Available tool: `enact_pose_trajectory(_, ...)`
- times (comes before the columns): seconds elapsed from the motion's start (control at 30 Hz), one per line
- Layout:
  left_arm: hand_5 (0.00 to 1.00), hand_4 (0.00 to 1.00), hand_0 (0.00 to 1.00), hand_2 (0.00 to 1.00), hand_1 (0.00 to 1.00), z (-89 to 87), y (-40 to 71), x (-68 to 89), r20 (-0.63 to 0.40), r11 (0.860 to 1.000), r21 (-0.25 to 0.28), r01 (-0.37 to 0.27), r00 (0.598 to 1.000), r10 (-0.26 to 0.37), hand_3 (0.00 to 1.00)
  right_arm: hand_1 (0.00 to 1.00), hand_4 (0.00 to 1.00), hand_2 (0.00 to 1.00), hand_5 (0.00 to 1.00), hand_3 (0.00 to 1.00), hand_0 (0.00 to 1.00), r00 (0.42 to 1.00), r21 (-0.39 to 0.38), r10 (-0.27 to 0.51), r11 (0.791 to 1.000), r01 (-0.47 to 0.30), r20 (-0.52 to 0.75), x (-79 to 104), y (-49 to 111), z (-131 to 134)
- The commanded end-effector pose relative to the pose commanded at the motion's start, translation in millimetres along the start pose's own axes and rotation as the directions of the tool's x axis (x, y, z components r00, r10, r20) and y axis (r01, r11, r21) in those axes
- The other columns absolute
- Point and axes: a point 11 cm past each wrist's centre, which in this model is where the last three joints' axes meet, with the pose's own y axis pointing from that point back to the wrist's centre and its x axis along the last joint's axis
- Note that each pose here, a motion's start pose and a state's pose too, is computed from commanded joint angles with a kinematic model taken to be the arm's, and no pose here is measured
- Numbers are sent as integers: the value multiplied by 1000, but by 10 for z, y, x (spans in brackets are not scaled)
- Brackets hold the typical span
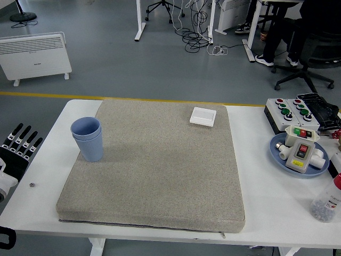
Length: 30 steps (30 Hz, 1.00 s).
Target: Push cup pick cup insert cup
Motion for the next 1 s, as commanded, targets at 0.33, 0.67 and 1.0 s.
enact_pose_trajectory(0.33, 998, 672, 735, 748, 752, -6, -14, -23, -7, 1000, -5, 10, 1000, -10, 665, 609, 111, 580, 575, 584, 749, 1000, 8, -3, 1000, 3, 0, -19, 7, -42)
enact_pose_trajectory(0.67, 998, 672, 740, 748, 754, -53, -21, -44, -21, 1000, 4, 21, 1000, -21, 664, 608, 111, 579, 574, 584, 749, 1000, 10, -4, 1000, 4, -2, -25, 10, -56)
enact_pose_trajectory(1.0, 998, 670, 739, 712, 745, -76, -35, -60, 3, 1000, 6, 25, 1000, -25, 644, 609, 112, 579, 574, 584, 749, 1000, 11, -6, 1000, 6, -3, -41, 12, -68)
